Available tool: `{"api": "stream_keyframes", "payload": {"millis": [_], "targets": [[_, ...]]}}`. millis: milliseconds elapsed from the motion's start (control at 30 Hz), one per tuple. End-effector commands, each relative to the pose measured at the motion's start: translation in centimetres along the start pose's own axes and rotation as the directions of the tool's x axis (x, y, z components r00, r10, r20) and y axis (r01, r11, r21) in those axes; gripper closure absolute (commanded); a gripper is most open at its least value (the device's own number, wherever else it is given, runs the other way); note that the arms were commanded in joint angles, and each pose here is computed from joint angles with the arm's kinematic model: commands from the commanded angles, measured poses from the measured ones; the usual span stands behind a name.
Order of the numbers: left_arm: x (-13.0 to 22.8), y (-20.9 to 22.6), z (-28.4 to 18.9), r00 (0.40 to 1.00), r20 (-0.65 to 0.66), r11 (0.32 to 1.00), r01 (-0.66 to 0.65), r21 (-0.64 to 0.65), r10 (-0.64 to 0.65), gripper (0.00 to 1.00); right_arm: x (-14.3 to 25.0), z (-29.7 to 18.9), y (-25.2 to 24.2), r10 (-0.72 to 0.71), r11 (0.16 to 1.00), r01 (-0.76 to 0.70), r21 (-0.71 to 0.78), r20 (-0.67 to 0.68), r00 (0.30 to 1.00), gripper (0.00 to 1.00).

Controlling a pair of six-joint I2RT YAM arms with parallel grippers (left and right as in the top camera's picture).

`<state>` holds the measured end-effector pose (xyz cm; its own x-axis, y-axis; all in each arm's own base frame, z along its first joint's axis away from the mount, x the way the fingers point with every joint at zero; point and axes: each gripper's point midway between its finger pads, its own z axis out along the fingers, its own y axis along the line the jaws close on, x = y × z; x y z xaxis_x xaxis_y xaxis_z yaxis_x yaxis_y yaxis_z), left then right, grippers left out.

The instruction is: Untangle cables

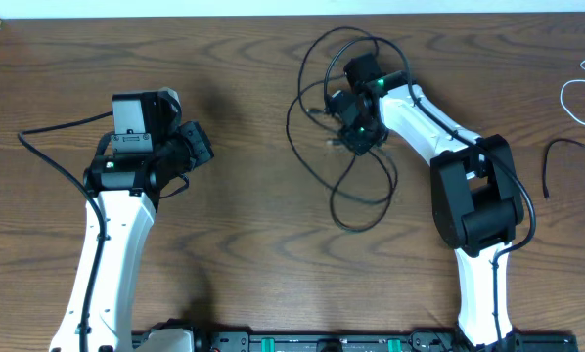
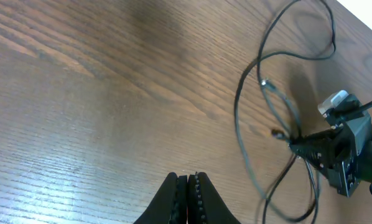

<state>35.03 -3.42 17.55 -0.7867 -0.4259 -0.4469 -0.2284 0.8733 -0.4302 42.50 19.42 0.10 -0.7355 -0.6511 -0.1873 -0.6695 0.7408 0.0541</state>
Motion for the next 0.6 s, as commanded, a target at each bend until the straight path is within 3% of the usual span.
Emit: {"api": "stream_keyframes", "payload": {"millis": [0, 233, 567], "targets": [[-0.6, 0.1, -0.3, 1.000, 0.018, 1.000, -0.012, -0.011, 0.012, 0.92, 0.9, 1.2, 0.9, 0.115, 0.993, -0.116, -0.036, -0.033, 0.993, 0.99], [-0.5, 0.1, -0.3, 1.000, 0.018, 1.000, -0.012, -0.011, 0.012, 0.92, -1.2, -2.6, -0.3, 0.250, 0.968, -0.249, -0.020, 0.041, 0.968, 0.99], [-0.5, 0.1, -0.3, 1.000, 0.018, 1.000, -0.012, -0.011, 0.012, 0.92, -4.2, -20.4, -6.8, 0.367, 0.915, -0.402, 0.016, 0.380, 0.849, 0.99]]}}
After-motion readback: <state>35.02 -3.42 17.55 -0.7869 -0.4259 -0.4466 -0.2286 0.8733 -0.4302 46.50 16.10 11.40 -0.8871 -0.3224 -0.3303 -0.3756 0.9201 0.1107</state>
